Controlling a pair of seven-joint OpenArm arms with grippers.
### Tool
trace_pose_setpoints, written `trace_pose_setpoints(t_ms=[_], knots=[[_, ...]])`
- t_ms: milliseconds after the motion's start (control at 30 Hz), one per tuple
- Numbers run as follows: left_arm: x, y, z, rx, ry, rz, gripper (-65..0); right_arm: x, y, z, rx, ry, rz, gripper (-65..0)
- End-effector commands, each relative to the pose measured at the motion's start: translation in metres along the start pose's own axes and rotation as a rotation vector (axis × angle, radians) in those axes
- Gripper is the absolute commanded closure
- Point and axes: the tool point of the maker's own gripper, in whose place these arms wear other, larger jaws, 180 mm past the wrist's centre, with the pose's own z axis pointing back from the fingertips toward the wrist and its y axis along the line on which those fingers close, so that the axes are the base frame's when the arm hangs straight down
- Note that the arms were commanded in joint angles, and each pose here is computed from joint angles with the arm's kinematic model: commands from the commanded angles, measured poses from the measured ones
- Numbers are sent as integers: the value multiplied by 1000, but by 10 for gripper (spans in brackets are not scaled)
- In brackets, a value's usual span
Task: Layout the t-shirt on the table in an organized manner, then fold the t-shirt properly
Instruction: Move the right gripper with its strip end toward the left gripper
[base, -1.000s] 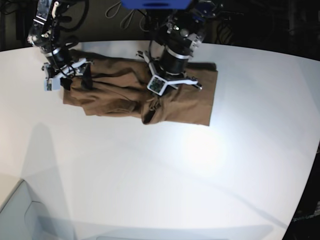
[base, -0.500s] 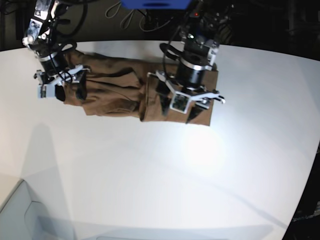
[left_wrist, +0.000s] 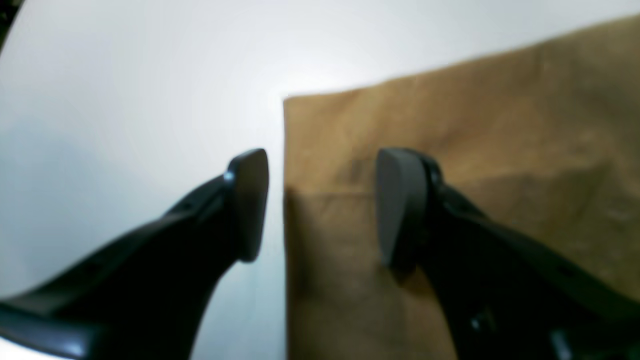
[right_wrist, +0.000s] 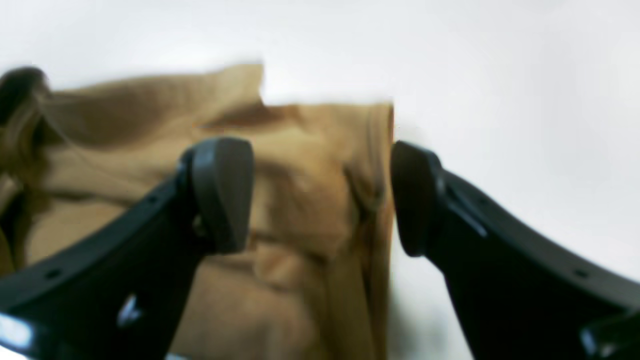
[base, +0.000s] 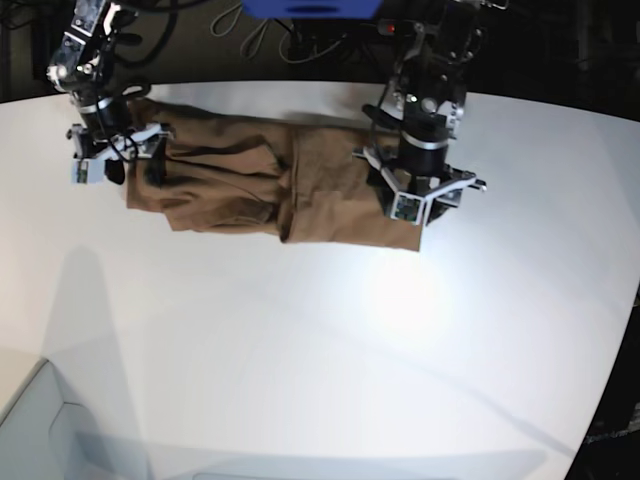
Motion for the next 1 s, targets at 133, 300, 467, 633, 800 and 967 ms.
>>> trace_pose_setpoints(t_ms=[133,300,467,633,800,967], knots=[[11,4,0,12,-40,-1,-331,5,-3,0,2,-30,-4,-435],[8,3,1,11,-35,-3,-331,-17,-8,-3,-31,58,71,-433],[-1,2,2,7,-14,-10,-331,-19,-2,-4,-26,58,57,-431],[-21,-2,0,-1,38,-16,-330,-16,1,-10,-16,54,52,-357],[-27,-7,0,-12,54,-18,-330,-25,19,-17,38,81,61,-158],[-28,-5,0,-8,57,-18,-330,-4,22,-14,35,30,87,0]])
